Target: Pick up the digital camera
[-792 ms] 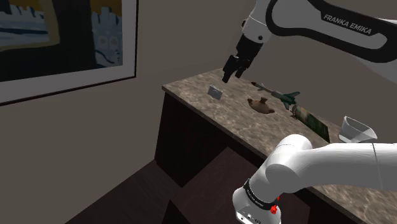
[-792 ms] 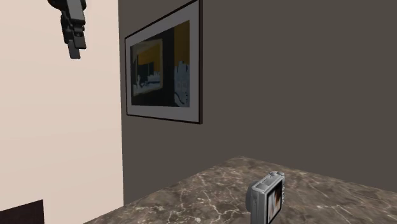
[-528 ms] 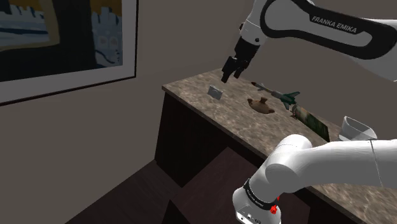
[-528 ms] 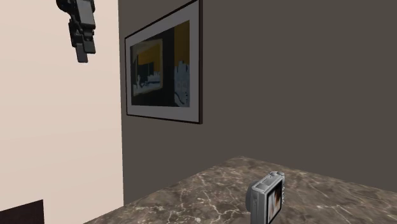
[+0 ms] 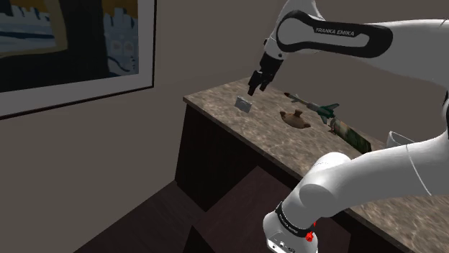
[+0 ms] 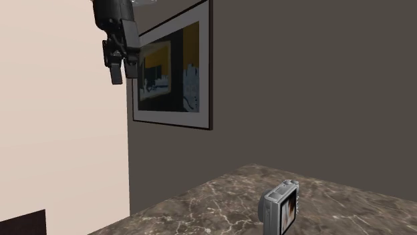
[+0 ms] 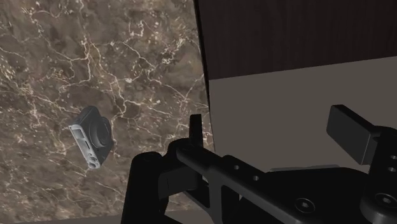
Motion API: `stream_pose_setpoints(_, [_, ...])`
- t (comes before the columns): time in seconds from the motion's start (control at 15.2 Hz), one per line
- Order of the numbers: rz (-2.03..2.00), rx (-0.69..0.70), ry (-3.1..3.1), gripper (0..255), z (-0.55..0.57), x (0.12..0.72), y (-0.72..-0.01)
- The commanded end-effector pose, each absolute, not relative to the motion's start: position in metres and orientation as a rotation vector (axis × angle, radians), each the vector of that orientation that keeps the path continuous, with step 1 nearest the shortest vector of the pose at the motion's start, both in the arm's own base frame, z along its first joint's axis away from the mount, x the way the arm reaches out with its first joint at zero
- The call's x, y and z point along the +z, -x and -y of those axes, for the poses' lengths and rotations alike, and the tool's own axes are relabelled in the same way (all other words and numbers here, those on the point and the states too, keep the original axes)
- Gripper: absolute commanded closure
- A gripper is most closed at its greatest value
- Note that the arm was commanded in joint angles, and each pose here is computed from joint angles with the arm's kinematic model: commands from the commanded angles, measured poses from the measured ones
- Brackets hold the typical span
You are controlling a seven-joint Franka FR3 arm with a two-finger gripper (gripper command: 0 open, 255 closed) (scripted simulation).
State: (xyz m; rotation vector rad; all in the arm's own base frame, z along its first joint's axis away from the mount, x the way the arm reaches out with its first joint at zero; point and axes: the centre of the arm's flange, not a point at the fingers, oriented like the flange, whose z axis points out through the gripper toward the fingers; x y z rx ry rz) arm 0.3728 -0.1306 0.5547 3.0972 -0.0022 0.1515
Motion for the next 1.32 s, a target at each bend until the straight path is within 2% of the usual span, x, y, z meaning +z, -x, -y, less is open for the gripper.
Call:
stream_pose_setpoints(0.0, [-0.007, 0.144, -3.1, 0, 0.152, 0.542, -0.383])
stream_pose_setpoints(1.25, [-0.084, 0.062, -3.13, 0, 0.341, 0.417, -0.505])
